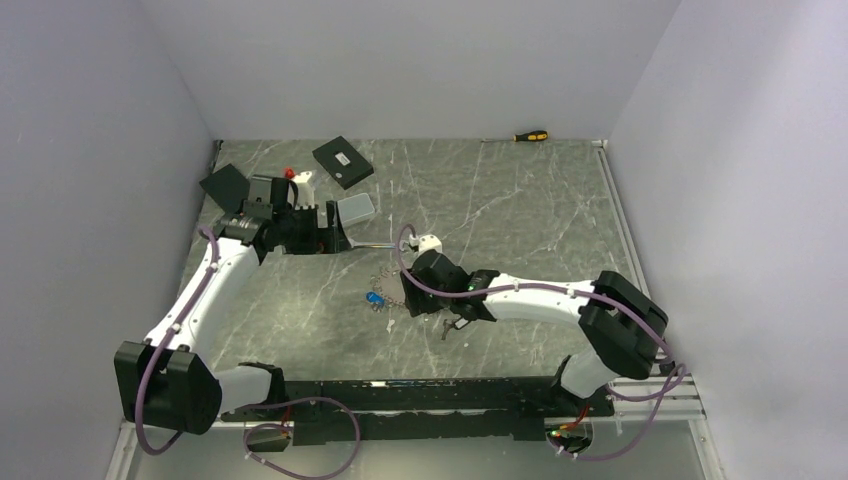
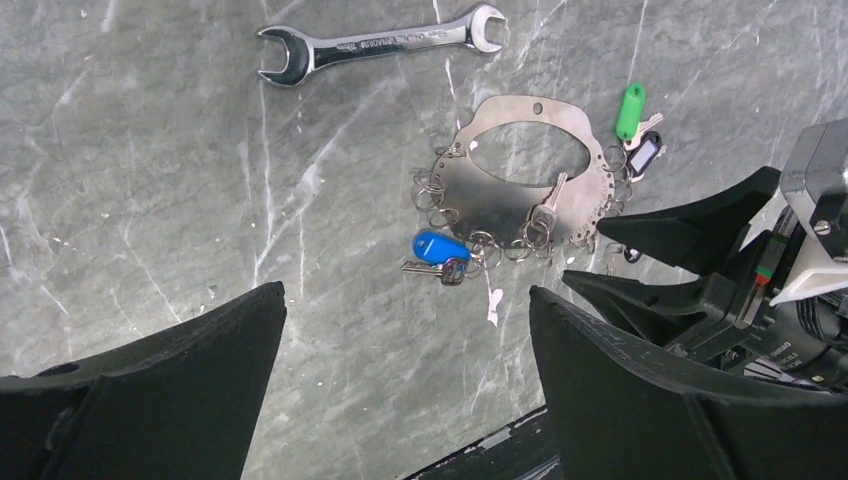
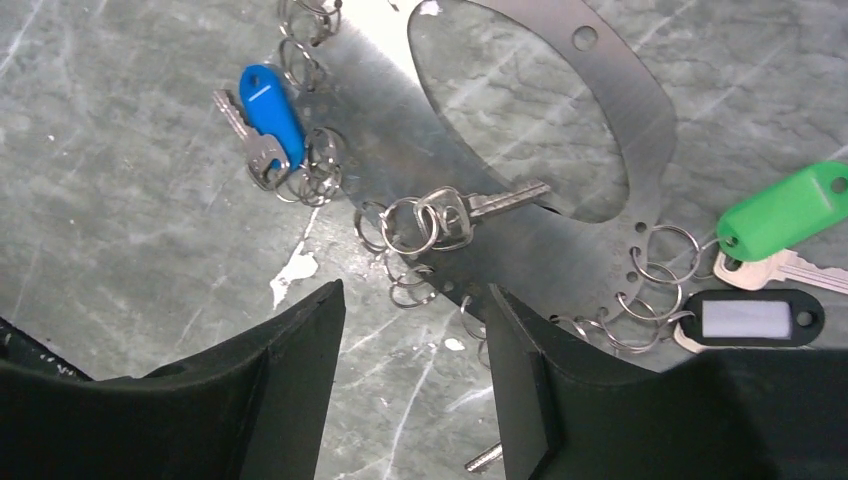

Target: Put the keys on the keyring

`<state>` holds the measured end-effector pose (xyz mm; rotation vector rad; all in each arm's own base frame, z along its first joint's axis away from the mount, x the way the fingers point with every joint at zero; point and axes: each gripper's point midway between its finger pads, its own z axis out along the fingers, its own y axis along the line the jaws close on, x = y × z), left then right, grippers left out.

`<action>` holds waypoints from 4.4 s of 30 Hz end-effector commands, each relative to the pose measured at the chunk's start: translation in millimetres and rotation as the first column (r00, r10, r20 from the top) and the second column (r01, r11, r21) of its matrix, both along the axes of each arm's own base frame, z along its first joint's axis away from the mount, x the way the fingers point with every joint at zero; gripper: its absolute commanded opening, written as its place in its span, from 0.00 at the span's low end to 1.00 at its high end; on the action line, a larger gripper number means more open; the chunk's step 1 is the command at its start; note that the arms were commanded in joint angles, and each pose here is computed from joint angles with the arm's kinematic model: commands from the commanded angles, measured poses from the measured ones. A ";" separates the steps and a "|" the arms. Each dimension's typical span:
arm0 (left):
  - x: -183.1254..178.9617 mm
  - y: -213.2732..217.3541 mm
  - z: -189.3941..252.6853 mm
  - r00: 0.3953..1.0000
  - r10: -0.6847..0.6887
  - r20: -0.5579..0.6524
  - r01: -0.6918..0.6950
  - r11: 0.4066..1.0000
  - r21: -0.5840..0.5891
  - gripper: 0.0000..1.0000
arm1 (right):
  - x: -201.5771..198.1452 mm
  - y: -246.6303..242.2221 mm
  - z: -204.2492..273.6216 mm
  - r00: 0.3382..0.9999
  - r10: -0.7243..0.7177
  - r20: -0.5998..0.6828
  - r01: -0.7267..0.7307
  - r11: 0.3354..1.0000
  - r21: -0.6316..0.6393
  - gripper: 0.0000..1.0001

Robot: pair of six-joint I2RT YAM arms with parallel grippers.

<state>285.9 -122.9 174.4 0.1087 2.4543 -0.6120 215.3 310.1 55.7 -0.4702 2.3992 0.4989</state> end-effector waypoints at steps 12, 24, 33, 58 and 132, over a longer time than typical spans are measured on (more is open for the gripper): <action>4.8 2.9 5.8 0.999 -0.003 0.033 0.002 1.000 0.026 0.91 | -1.9 8.8 7.4 0.999 -0.024 0.034 0.025 0.999 -0.039 0.53; 6.6 2.8 2.6 1.000 -0.003 0.016 0.003 0.999 0.032 0.86 | -37.0 -59.1 -0.1 0.993 -0.120 -0.020 0.118 0.989 -0.092 0.52; 6.9 3.6 0.5 1.000 0.000 0.010 0.000 0.999 0.037 0.84 | -38.3 -76.2 -19.6 0.990 -0.140 -0.009 0.136 0.978 -0.159 0.48; 7.0 3.6 -1.2 1.000 -0.001 0.002 0.001 0.999 0.039 0.82 | -34.6 -80.8 -38.4 0.994 -0.112 0.007 0.110 0.968 -0.227 0.18; -154.4 -164.8 92.5 0.434 -0.716 0.547 0.898 0.388 -0.205 0.39 | -93.5 4.3 241.5 0.592 0.341 0.730 -0.718 0.635 0.286 0.00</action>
